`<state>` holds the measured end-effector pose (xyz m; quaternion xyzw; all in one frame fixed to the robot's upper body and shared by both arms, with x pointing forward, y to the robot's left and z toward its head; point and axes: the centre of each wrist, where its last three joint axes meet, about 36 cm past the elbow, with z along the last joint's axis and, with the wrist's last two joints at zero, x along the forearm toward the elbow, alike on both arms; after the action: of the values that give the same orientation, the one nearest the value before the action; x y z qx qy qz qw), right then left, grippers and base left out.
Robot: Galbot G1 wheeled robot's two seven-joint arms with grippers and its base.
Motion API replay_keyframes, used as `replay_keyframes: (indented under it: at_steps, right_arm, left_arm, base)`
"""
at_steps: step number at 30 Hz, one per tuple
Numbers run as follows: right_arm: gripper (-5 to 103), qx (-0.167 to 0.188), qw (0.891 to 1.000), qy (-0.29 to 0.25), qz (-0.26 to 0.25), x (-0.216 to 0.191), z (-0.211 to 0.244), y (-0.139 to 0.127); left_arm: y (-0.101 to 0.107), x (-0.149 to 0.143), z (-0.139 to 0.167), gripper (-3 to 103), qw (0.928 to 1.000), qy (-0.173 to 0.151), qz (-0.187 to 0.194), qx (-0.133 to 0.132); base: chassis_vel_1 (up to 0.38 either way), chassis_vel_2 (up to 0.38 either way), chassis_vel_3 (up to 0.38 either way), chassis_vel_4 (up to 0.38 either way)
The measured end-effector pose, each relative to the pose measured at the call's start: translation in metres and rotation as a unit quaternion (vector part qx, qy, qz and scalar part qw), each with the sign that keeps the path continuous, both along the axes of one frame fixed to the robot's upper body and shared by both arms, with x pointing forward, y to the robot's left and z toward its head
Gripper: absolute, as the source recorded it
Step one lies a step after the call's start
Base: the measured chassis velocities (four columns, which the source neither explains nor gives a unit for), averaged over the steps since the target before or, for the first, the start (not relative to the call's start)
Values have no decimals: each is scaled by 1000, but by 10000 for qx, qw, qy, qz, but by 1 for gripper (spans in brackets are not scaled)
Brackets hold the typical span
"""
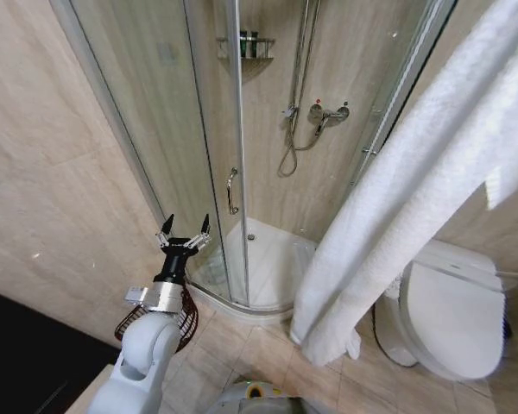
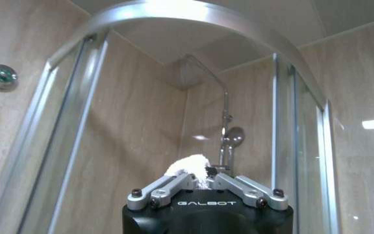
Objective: Discard the used towel into the hamper.
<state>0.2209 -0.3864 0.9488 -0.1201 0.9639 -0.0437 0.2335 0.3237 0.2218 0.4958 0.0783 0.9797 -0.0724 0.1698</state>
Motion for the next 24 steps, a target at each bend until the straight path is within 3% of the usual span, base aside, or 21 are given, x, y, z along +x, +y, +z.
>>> replay_keyframes:
  at_steps: [24]
  right_arm:
    - [2, -97, 9996, 92, 234, -6, -13, 3]
  left_arm:
    - [0, -6, 5, 100, 10000, 9, -46, -76]
  base:
    - [11, 13, 10, 12]
